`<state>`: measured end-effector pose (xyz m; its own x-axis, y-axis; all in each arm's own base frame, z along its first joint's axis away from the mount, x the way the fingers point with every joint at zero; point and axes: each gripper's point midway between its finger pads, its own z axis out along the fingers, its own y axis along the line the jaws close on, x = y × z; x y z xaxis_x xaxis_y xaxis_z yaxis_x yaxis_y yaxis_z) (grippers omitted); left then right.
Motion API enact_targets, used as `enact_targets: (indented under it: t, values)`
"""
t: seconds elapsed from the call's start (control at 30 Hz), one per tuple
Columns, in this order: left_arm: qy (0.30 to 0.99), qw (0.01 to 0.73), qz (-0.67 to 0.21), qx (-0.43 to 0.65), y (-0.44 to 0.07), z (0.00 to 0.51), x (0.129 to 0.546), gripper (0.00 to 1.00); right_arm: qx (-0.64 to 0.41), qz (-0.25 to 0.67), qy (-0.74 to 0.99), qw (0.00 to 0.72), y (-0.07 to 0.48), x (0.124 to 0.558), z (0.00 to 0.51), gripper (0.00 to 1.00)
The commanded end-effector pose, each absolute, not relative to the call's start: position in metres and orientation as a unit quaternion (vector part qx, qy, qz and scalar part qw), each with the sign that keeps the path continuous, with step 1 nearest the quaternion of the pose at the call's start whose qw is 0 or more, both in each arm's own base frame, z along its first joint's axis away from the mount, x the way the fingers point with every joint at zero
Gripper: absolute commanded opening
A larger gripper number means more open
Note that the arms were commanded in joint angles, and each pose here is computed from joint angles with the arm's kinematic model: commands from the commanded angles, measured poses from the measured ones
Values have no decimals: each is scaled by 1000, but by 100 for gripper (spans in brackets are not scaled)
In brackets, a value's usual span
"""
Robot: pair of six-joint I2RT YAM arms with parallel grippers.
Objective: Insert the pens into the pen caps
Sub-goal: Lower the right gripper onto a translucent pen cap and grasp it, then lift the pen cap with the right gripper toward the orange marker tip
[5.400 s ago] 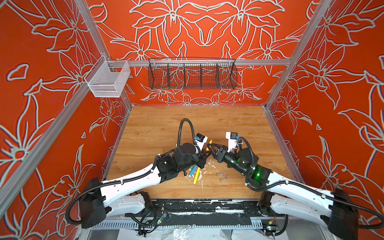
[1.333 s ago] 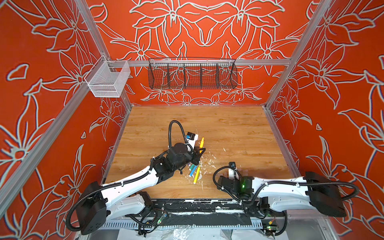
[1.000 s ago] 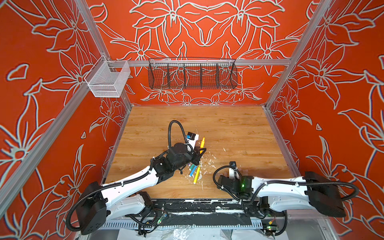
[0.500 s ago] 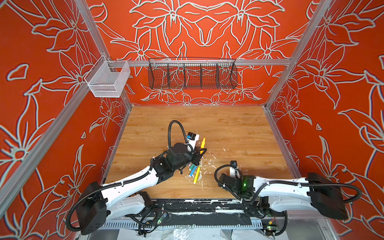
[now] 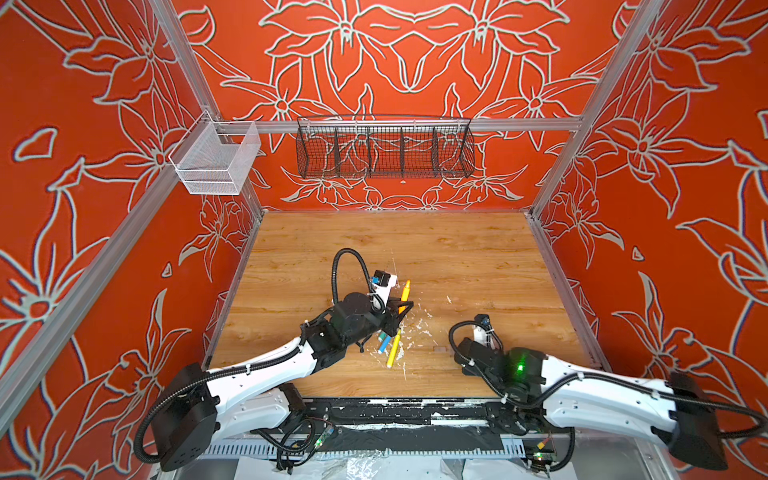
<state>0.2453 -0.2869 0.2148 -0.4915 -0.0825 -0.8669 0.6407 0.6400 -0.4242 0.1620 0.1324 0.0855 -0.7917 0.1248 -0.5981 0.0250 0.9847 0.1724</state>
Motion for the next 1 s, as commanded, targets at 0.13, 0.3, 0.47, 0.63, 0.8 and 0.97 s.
enact_targets:
  t: [0.13, 0.3, 0.47, 0.63, 0.8, 0.97]
  values:
    - [732, 478, -440, 205, -297, 246, 231, 0, 12, 156, 887, 435, 157, 193, 206, 6]
    - [694, 493, -471, 232, -299, 252, 216, 0, -2, 264, 829, 492, 199, 206, 270, 6]
    - [655, 492, -520, 243, -299, 267, 197, 0, -19, 331, 785, 524, 225, 210, 315, 5]
    - [641, 473, -535, 281, -311, 272, 185, 0, -15, 356, 755, 551, 230, 214, 341, 5]
    - [651, 457, -529, 294, -317, 272, 186, 0, -6, 369, 741, 562, 234, 218, 351, 5]
    - [667, 450, -519, 289, -323, 265, 192, 0, -11, 392, 737, 551, 251, 225, 352, 5]
